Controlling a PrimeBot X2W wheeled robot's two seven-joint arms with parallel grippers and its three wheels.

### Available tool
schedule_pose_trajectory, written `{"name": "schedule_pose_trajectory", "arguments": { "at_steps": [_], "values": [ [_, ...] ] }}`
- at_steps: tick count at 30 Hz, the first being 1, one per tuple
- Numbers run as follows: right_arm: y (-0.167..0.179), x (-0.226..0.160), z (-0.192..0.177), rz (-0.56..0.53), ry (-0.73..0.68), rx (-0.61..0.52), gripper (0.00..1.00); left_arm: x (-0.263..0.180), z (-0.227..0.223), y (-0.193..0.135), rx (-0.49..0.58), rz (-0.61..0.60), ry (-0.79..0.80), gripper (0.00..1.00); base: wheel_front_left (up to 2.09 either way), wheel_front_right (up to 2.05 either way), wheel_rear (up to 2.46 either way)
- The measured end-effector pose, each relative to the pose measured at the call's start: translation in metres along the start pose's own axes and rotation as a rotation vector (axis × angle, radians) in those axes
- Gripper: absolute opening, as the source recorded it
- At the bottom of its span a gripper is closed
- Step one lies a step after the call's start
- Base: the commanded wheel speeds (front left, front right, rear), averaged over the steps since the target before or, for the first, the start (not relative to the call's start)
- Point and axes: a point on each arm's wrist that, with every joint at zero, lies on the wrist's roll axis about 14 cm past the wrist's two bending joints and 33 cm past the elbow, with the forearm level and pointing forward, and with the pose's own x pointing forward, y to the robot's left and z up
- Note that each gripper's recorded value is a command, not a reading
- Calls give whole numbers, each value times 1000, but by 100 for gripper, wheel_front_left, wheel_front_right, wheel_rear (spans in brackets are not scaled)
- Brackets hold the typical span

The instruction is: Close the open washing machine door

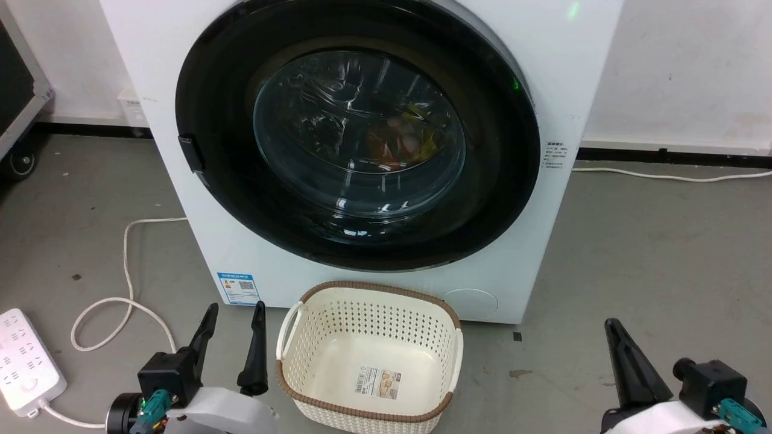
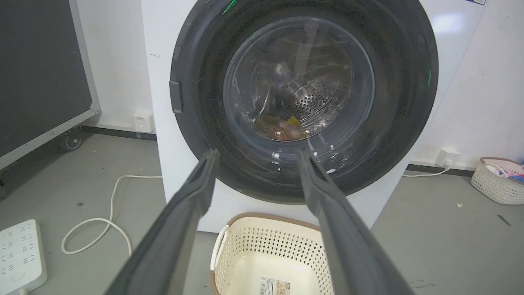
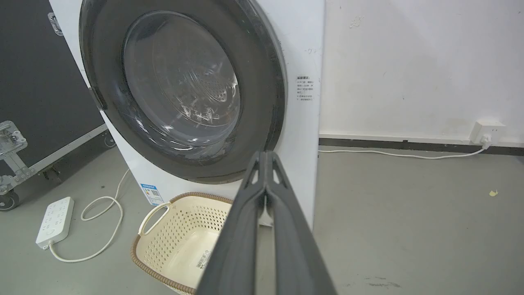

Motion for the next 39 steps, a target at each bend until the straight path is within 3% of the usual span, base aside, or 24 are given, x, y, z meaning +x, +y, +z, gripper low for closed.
{"name": "schedule_pose_trajectory", "arguments": {
  "at_steps": [4, 5, 6, 7, 34, 35, 39],
  "values": [
    [-1, -4, -2, -5, 14, 14, 0, -3, -2, 1, -7, 3, 10, 100, 0, 0, 0],
    [-1, -5, -2, -6, 15, 17, 11, -3, -3, 0, -7, 3, 14, 100, 0, 0, 0],
    [-2, -5, -2, -9, 19, 20, 59, -3, -3, 0, -7, 2, 15, 100, 0, 0, 0],
    [-3, -6, -3, -13, 23, 23, 100, -3, -3, 0, -8, 2, 15, 100, 0, 0, 0],
    [0, -5, -6, -5, 37, 37, 100, -2, -7, 0, -35, 1, 32, 100, 0, 0, 0],
    [0, -5, -6, -5, 37, 37, 0, -2, -7, 0, -35, -1, 32, 0, 0, 0, 0],
    [0, -5, -6, -5, 37, 37, 0, -2, -7, 0, -36, 0, 31, 0, 0, 0, 0]
  ]
}}
